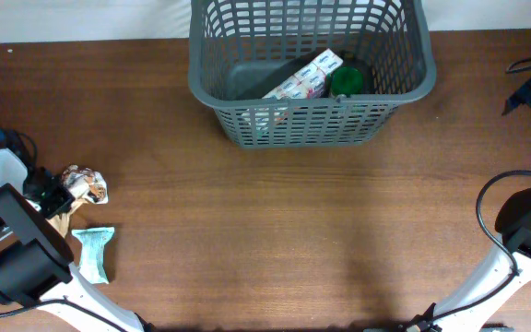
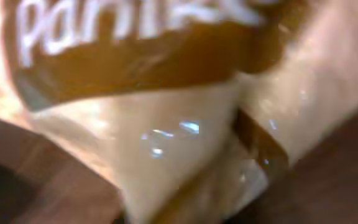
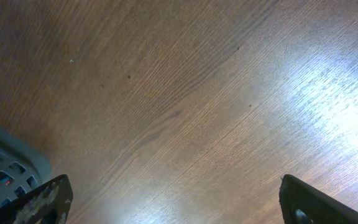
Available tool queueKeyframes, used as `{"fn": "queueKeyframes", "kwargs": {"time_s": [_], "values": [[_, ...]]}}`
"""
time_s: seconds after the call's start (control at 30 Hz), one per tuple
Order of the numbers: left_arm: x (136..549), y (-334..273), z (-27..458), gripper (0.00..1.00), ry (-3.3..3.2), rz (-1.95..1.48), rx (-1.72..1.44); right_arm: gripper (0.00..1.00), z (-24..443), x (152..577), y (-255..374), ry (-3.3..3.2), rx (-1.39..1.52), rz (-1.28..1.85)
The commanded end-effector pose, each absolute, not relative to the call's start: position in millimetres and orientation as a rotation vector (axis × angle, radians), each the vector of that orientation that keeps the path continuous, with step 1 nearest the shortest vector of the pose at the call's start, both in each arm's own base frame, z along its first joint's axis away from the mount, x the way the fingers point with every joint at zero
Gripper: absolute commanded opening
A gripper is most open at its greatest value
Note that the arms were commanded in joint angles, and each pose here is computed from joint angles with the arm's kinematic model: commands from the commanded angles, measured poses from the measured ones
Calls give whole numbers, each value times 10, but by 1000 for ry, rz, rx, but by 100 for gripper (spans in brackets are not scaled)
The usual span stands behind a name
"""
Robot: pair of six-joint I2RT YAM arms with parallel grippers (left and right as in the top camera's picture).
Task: Pack container
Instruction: 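Grasp the brown snack bag with the left gripper and lift it, then carry the snack bag into the basket and release it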
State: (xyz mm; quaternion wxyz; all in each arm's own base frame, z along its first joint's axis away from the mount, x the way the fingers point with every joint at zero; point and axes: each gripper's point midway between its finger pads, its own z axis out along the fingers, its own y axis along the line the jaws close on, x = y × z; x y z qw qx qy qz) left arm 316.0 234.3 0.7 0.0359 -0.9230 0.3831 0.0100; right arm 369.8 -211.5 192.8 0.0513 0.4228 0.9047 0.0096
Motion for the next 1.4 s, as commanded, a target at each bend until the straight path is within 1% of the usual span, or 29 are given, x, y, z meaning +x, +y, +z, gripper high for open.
{"fn": "queueKeyframes", "kwargs": {"time_s": [0.0,0.1,0.2,0.27,0.37,0.5,0.57,0.63,0.7,0.77,0.8,0.9,1.0,1.1,1.13,1.23,1.37], "values": [[3129,2197,-269,2,1225,3,-2917,99,1967,3691,-2092,2739,1296,42],[3214,2157,-230,2,1239,-80,-2926,99,1967,3691,-2092,2739,1296,42],[3426,2196,-66,2,1374,-225,-2830,99,1967,3691,-2092,2739,1296,42],[3597,2251,134,2,1480,-313,-2716,99,1967,3691,-2092,2739,1296,42],[3835,2356,627,2,1587,-409,-2518,99,1967,3691,-2092,2739,1296,42],[4153,2498,1594,2,1668,-518,-2148,99,1967,3691,-2092,2739,1296,42],[4276,2475,2196,2,1655,-603,-1968,99,1967,3691,-2092,2739,1296,42],[4414,2338,2938,2,1684,-691,-1667,99,1967,3691,-2092,2739,1297,42],[4498,2044,3652,2,1734,-744,-1302,99,1967,3691,-2092,2739,1296,42],[4491,1624,4255,2,1769,-750,-951,99,1967,3691,-2092,2739,1296,42],[4452,1381,4504,2,1781,-734,-792,99,1967,3691,-2092,2739,1296,42],[4298,681,5016,2,1782,-673,-409,99,1967,3691,-2092,2739,1296,42],[4140,44,5280,2,1763,-670,-153,99,1967,3691,-2092,2739,1296,42],[4040,-583,5337,2,1770,-754,12,99,1967,3691,-2092,2739,1296,42],[4018,-792,5323,1,1776,-781,69,99,1967,3691,-2092,2739,1296,42],[4078,-1239,5185,2,1814,-814,146,99,1967,3691,-2092,2739,1297,42],[4315,-1644,4876,2,1884,-794,159,99,1967,3691,-2092,2739,1296,42]]}}
